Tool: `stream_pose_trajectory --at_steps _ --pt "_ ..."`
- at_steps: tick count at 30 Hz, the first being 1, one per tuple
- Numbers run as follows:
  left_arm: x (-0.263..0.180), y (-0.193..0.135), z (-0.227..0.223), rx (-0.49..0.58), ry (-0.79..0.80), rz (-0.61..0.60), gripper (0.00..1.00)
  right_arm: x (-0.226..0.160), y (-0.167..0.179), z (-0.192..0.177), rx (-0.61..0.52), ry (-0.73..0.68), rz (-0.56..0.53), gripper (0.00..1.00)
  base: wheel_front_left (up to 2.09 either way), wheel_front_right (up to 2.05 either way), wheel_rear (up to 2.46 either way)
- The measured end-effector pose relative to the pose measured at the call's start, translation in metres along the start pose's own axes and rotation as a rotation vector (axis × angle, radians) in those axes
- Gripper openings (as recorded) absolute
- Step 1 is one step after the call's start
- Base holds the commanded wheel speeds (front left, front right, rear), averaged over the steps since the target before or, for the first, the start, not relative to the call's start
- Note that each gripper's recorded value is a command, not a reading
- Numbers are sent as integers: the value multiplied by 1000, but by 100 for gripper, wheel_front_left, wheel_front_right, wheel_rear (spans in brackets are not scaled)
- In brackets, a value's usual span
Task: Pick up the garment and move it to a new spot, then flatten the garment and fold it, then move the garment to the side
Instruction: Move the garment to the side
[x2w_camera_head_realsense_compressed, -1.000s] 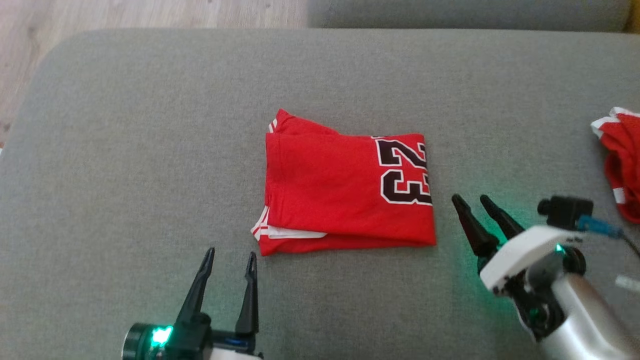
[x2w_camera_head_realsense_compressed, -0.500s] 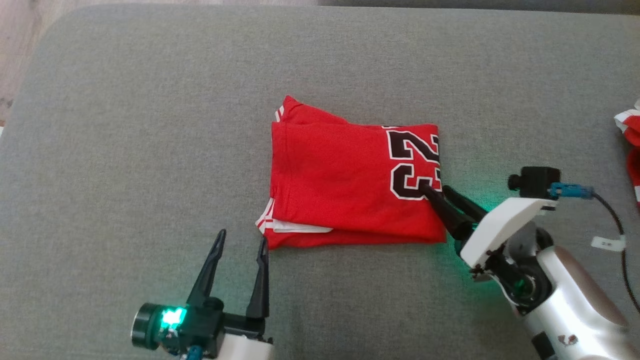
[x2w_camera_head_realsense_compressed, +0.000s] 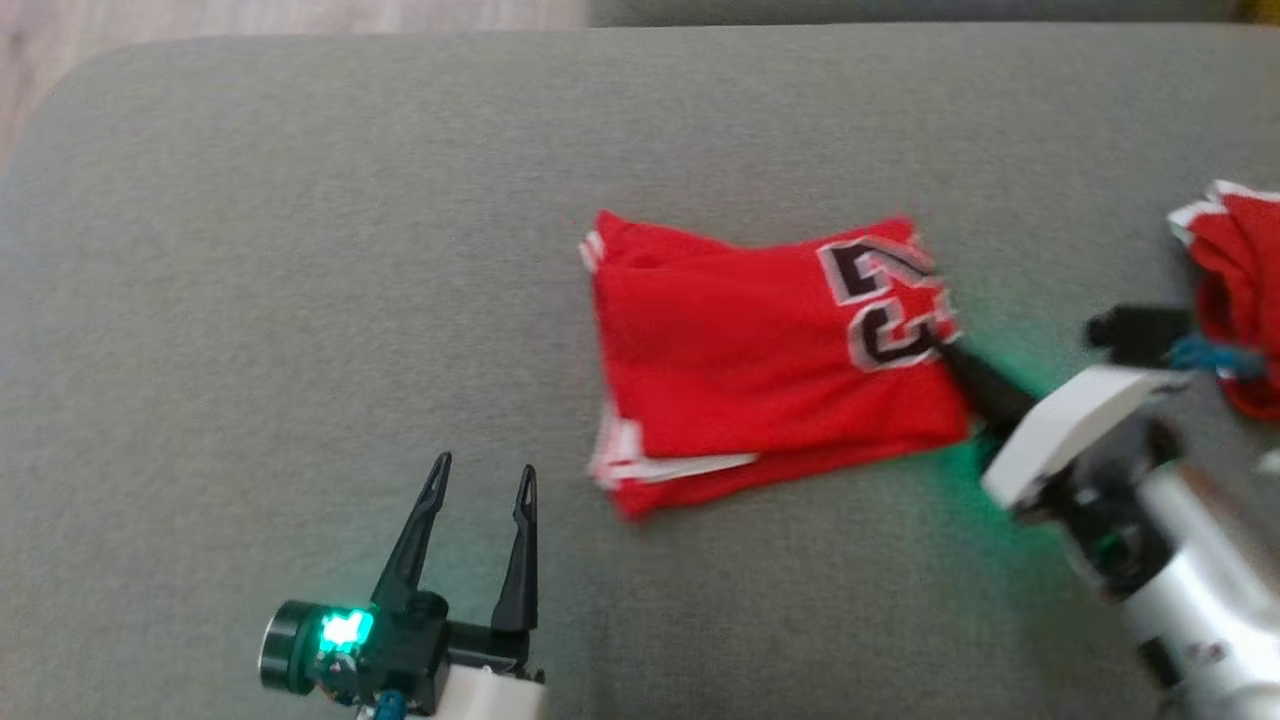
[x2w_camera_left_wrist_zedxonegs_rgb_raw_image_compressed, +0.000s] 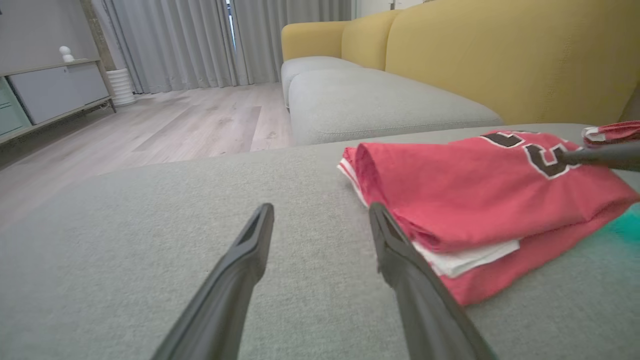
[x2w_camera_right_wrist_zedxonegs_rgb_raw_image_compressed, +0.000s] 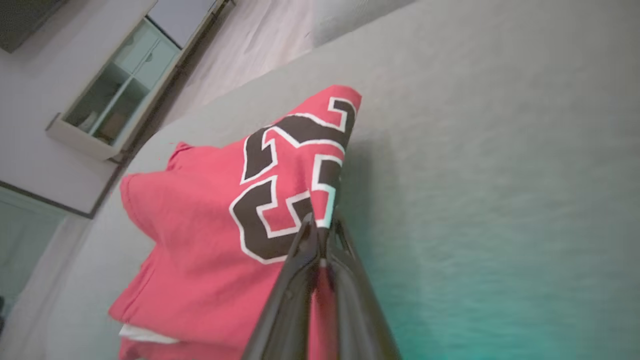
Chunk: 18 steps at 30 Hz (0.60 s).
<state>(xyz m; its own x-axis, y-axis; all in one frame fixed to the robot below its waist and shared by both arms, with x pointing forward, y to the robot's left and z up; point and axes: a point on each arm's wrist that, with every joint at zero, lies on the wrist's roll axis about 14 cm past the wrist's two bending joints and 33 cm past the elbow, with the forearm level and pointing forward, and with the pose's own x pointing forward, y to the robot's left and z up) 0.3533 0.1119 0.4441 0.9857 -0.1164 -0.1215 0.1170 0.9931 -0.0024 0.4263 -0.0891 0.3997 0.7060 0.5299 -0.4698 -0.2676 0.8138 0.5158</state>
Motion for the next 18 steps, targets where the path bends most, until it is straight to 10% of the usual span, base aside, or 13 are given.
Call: stream_pose_trajectory --at_steps 18 --pt "59 -44 -3 -74 -18 -166 100 -117 -160 133 -275 -147 -467 0 0 0 0"
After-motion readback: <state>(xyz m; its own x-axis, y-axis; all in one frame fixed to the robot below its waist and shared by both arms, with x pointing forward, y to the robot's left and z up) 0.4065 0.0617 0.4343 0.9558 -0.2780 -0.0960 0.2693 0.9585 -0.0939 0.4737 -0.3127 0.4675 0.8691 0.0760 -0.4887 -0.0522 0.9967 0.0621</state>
